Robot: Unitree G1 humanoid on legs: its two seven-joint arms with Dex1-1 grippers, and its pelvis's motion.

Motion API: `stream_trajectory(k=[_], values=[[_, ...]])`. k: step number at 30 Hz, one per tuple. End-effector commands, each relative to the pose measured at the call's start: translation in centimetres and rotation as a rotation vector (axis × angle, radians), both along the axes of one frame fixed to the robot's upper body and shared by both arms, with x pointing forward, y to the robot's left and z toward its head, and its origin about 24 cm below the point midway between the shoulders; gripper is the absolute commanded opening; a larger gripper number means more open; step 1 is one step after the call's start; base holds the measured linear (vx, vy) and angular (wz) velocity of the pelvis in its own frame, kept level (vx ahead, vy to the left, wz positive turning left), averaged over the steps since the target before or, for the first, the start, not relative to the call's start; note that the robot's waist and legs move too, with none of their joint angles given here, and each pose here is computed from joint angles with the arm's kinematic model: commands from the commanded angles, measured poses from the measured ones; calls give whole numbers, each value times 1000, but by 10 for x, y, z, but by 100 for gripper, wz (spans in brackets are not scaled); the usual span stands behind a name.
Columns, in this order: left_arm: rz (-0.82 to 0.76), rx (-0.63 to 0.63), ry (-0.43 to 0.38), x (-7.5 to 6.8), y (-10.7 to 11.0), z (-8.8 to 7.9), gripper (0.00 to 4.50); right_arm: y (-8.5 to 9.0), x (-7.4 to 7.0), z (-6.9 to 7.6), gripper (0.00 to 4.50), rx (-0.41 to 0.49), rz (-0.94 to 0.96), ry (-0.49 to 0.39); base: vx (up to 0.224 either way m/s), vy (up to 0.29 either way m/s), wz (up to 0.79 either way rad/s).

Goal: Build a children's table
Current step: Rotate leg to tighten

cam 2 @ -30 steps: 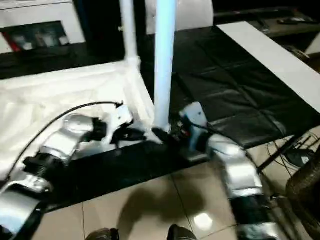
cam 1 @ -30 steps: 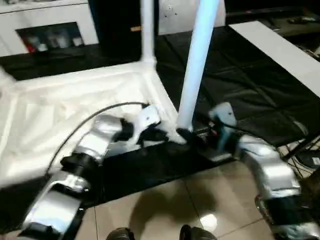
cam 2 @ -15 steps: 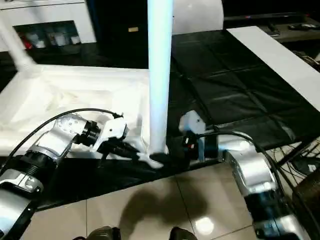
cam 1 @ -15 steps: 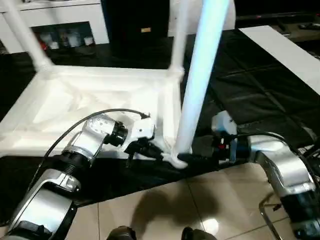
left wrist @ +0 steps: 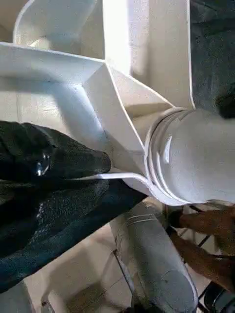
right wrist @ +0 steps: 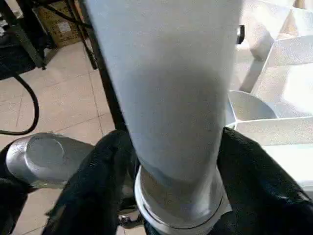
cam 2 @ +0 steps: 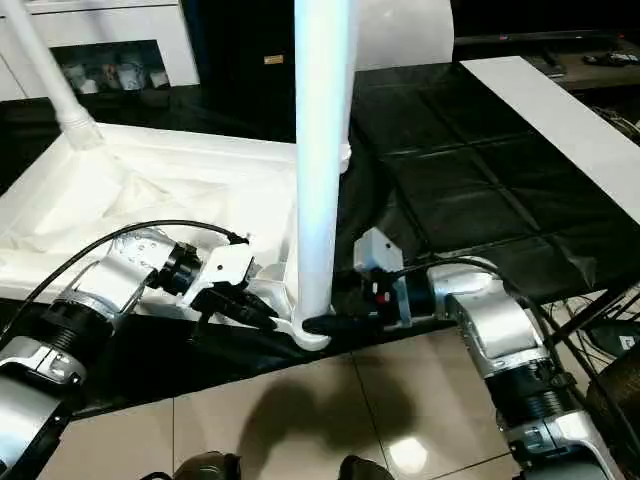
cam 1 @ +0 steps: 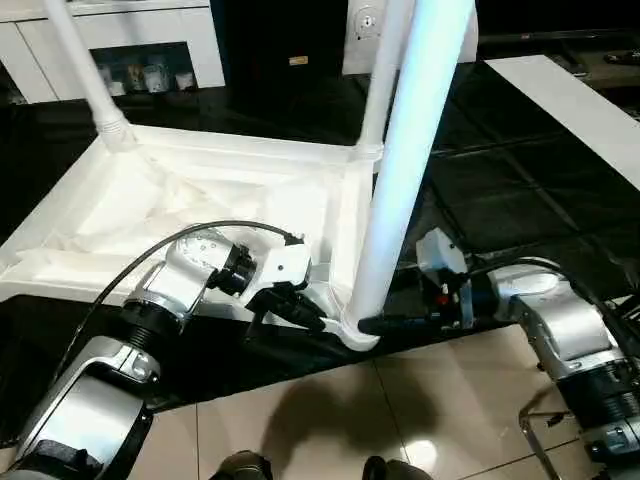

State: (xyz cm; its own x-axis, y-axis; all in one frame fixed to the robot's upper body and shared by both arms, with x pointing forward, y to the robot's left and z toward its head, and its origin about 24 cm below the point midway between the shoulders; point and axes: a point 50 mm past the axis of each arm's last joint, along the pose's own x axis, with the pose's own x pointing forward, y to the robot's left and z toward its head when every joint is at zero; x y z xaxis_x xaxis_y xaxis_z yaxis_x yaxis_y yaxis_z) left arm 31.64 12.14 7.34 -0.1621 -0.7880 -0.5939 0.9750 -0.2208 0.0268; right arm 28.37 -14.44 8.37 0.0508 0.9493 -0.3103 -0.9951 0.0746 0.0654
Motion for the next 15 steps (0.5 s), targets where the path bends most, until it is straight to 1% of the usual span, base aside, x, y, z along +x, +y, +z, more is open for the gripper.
stream_trajectory(k=[1, 4, 5, 6, 11, 12, 13, 15], values=[[-84, 61, 17, -4, -5, -3, 0, 2, -1, 1, 261, 3, 38, 7, 0, 0, 0], [-76, 62, 18, -3, -4, -3, 0, 4, -3, -1, 232, 2, 53, 23, 0, 0, 0], [-76, 62, 18, -3, -4, -3, 0, 4, -3, -1, 232, 2, 54, 24, 0, 0, 0], [-73, 62, 18, -3, -4, -3, 0, 4, -4, -2, 212, 4, 55, 27, 0, 0, 0], [-48, 41, 26, -1, -5, -2, 0, 8, -6, -1, 198, 44, 40, 48, 0, 0, 0], [11, 6, 34, 2, -9, 0, 0, 14, -7, -3, 197, 67, -19, 61, 0, 0, 0], [31, -3, 36, 3, -10, 1, 0, 15, -7, -3, 197, 72, -37, 66, 0, 0, 0], [145, -48, 37, 10, -16, 3, 0, 26, -4, -9, 196, 64, -165, 64, 0, 0, 0]])
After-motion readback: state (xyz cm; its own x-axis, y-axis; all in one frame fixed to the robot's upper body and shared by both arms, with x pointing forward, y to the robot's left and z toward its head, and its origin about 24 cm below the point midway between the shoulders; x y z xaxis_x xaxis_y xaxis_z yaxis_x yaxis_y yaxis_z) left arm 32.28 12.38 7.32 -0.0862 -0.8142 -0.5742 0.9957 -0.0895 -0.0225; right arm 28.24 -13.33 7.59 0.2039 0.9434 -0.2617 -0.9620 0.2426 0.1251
